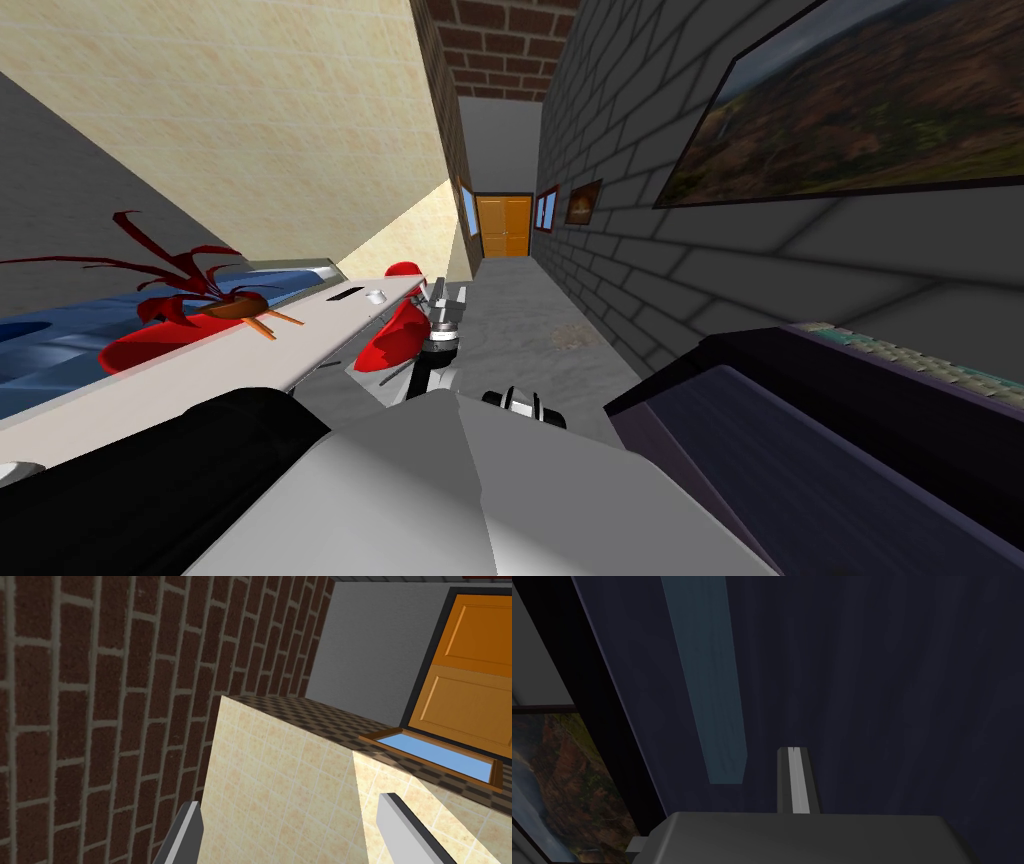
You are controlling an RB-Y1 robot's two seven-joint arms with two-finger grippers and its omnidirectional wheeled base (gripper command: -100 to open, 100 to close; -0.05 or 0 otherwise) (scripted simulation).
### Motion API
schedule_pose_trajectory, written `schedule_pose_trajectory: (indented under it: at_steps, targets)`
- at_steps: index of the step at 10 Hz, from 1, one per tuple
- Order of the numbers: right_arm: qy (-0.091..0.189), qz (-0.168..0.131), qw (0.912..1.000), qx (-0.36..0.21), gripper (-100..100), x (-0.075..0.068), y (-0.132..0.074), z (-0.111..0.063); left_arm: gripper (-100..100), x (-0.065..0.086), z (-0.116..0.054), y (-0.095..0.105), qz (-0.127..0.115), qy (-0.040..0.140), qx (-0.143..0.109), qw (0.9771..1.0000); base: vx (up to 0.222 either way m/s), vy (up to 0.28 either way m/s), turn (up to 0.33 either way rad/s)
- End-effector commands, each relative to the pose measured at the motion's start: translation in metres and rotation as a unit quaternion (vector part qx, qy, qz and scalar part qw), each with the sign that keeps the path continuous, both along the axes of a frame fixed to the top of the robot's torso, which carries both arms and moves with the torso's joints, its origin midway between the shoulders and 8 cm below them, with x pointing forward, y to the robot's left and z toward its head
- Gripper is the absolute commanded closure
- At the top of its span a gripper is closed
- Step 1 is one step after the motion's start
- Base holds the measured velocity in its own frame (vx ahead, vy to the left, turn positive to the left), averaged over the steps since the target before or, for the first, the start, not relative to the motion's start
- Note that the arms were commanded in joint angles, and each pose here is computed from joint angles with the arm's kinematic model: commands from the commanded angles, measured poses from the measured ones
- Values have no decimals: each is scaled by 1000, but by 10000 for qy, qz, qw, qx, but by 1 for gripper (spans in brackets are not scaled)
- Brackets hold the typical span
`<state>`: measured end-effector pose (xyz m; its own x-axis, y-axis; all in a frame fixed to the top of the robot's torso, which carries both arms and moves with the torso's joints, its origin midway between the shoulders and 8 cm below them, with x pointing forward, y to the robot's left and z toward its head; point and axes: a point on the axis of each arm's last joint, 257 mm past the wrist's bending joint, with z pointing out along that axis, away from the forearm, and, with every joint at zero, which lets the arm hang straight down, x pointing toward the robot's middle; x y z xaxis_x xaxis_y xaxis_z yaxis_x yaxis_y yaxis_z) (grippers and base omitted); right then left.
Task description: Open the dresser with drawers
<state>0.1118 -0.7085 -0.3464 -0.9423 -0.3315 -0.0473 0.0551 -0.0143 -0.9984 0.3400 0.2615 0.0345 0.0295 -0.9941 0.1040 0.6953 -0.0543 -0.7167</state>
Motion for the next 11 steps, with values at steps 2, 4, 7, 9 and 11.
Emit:
schedule_pose_trajectory:
  at_steps: [2, 4, 7, 9, 11]
  targets:
    - [59, -85, 9999, -63, 100, 14, 8, 4, 0, 0, 0, 0, 0, 0, 0, 10000, -91, -15, 51]
    - [26, -143, 9999, -93, 100, 22, 13, 9, 0, 0, 0, 0, 0, 0, 0, 10000, -94, -31, 45]
    - [82, -213, 9996, -163, 100, 29, 17, 16, 0, 0, 0, 0, 0, 0, 0, 10000, -58, -16, 36]
    - [-152, -207, 9997, 10, -100, 40, 9, 18, 0, 0, 0, 0, 0, 1, 0, 10000, -38, 4, -2]
    - [-414, -200, 9987, 203, -100, 56, 3, 21, 0, 0, 0, 0, 0, 0, 0, 10000, -64, 31, -3]
